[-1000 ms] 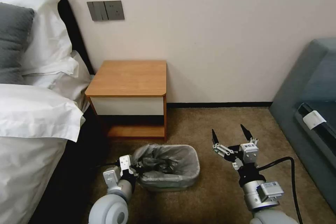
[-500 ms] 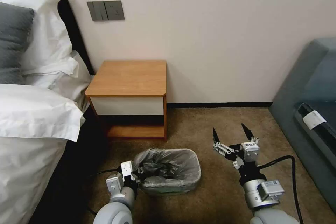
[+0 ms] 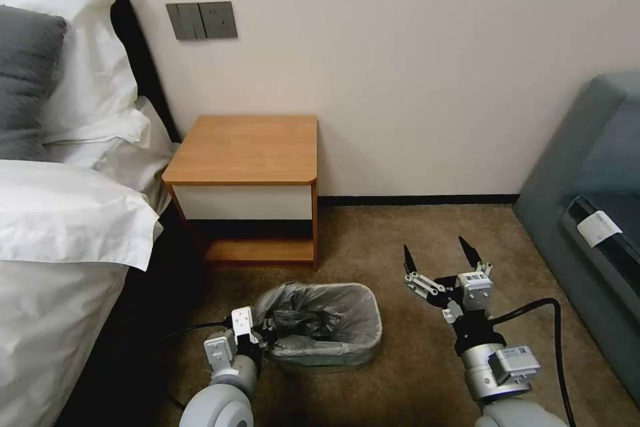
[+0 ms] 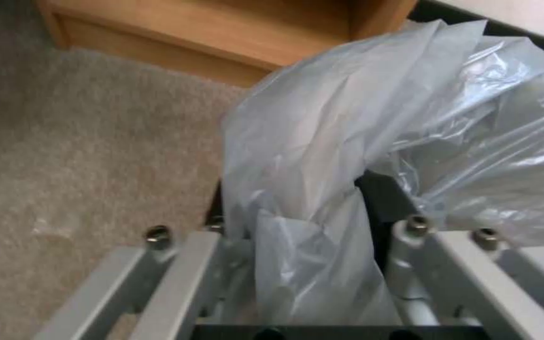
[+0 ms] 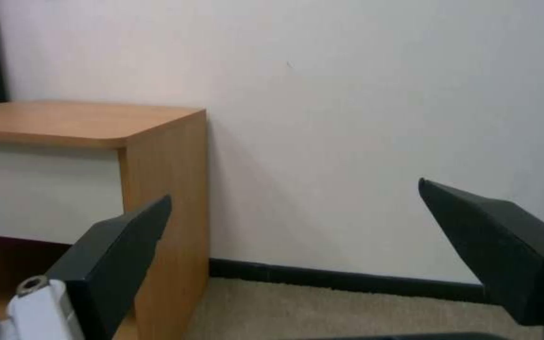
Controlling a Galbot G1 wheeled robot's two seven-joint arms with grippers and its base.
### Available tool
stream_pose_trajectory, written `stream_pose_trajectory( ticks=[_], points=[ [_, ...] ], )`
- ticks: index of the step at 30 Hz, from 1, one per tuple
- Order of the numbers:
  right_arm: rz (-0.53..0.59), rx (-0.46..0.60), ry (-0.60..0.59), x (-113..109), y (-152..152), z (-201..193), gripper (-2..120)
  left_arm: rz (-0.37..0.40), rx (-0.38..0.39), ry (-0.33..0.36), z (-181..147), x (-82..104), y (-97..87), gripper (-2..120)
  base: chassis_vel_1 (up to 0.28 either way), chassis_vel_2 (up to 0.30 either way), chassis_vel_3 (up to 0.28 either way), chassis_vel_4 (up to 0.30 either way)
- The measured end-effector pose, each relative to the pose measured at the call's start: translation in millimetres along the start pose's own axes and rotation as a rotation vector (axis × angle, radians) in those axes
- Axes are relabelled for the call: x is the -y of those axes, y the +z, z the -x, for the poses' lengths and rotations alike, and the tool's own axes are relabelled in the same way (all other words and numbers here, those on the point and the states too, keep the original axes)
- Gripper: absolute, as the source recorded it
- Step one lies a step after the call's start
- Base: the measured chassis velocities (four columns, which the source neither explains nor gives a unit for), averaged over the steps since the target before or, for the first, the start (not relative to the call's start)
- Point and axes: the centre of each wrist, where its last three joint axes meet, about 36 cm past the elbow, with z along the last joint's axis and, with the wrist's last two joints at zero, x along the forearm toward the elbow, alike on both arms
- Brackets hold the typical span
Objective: Pick up the garbage bag from the table and place it over the trash can.
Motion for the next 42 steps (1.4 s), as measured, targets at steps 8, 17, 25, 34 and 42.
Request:
stream_pose_trajectory(
  ticks=[8,17,25,34,42],
  points=[
    [0.002,0.009,0.000,-1,0,-3,100,0.065,0.033,-0.017,0,-2.1,0.3,70,0.000,0.000,0.000,0.000],
    [0.006,0.019,0.005,-1,-1,-7,100,0.082,0.053,-0.019,-4,-3.1,-1.3,97,0.000,0.000,0.000,0.000],
    [0.010,0.035,0.009,-1,-5,-9,100,0.085,0.076,-0.008,-12,-2.6,-6.8,100,0.000,0.000,0.000,0.000],
    [0.021,0.052,0.013,-3,-7,-11,100,0.088,0.148,0.010,-25,-5.8,-19.5,100,0.000,0.000,0.000,0.000],
    [0.025,0.025,0.046,-2,17,-27,100,0.175,0.417,-0.056,-35,-29.4,-29.0,100,0.000,0.000,0.000,0.000]
  ],
)
